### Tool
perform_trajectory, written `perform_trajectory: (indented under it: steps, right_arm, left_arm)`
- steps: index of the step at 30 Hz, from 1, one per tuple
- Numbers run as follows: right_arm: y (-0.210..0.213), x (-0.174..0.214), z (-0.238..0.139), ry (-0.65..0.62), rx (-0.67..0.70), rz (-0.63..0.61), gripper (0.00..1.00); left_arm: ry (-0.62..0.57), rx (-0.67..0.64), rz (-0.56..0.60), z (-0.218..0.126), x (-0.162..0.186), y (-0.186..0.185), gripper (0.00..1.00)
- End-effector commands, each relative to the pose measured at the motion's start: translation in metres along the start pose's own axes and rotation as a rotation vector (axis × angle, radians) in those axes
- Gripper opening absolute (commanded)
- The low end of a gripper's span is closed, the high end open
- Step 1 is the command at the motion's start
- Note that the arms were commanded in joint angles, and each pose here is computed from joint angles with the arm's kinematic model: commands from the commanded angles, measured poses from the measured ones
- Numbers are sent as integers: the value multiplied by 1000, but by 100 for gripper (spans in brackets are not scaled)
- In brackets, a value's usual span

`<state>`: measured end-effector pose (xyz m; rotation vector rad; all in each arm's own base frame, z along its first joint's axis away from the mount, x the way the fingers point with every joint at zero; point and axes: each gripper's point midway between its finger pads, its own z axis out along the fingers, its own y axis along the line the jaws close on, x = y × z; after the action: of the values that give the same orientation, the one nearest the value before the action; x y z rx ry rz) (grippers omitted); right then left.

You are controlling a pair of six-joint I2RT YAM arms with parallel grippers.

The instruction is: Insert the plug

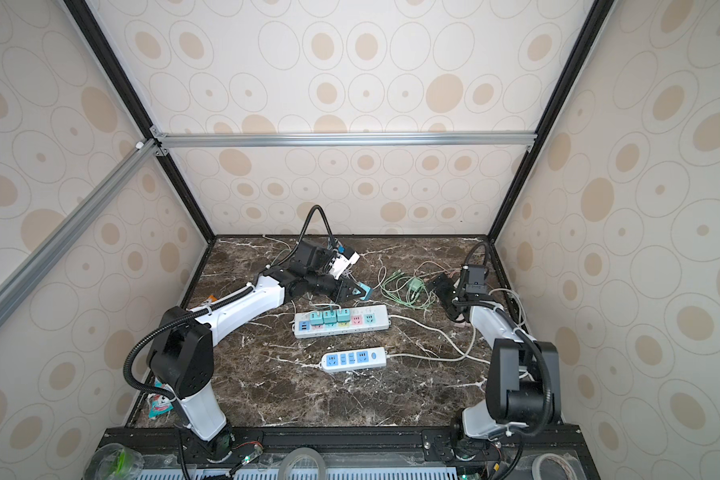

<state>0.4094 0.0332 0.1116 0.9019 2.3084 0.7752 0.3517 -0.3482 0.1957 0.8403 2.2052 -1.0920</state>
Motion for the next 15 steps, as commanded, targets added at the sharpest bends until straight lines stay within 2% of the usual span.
perform_trajectory:
  steps: [1, 15]
  right_arm:
    - [36, 10, 11, 89, -109, -13, 94]
    - [64, 25, 68, 196, -158, -72, 92]
  left_arm:
    - [-17, 23, 43, -4, -6, -6, 0]
    - [-4, 34, 33, -2, -1, -7, 0]
